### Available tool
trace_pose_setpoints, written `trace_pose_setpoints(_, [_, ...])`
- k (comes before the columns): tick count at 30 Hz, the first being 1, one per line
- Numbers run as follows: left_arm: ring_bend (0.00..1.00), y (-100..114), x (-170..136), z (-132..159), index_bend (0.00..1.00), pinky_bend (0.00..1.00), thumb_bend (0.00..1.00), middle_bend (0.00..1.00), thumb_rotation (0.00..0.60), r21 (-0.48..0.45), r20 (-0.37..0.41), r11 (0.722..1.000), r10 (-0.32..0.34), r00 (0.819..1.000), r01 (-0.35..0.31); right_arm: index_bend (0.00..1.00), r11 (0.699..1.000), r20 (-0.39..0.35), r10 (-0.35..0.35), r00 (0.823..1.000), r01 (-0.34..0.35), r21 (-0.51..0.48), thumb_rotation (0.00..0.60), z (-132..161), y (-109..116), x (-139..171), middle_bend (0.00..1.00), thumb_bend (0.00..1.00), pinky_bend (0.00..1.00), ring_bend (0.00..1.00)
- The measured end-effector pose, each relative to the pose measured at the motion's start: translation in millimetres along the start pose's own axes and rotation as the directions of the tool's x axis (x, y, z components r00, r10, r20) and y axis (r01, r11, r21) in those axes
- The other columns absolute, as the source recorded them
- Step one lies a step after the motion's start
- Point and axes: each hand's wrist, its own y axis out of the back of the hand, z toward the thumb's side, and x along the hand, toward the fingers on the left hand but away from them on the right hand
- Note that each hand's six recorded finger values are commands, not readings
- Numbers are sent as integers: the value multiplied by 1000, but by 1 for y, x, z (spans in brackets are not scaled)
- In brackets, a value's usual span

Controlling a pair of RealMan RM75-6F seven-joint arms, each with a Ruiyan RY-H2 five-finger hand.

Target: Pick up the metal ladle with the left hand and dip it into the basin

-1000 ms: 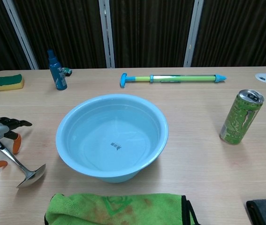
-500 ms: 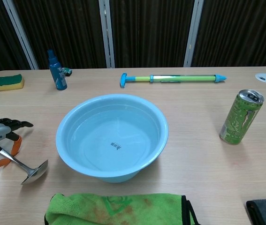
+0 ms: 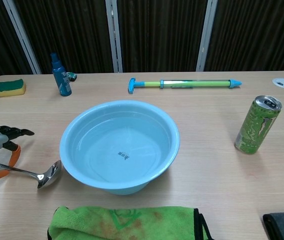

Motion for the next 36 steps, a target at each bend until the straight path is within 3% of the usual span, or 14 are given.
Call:
trace_pose_setpoints(14, [0,24,-30,17,571,0,443,0,600,-7,62,997,74,995,-74,0,1000,-9,-9,1000,9,-6,600,1,2,4,0,0,0,0])
trace_pose_setpoints(36, [0,53,-68,45,579,0,444,0,600,-35,156,992,128,979,-124,0,999,-35,-37,999,36,-35,600,2,11,14,0,0,0,0])
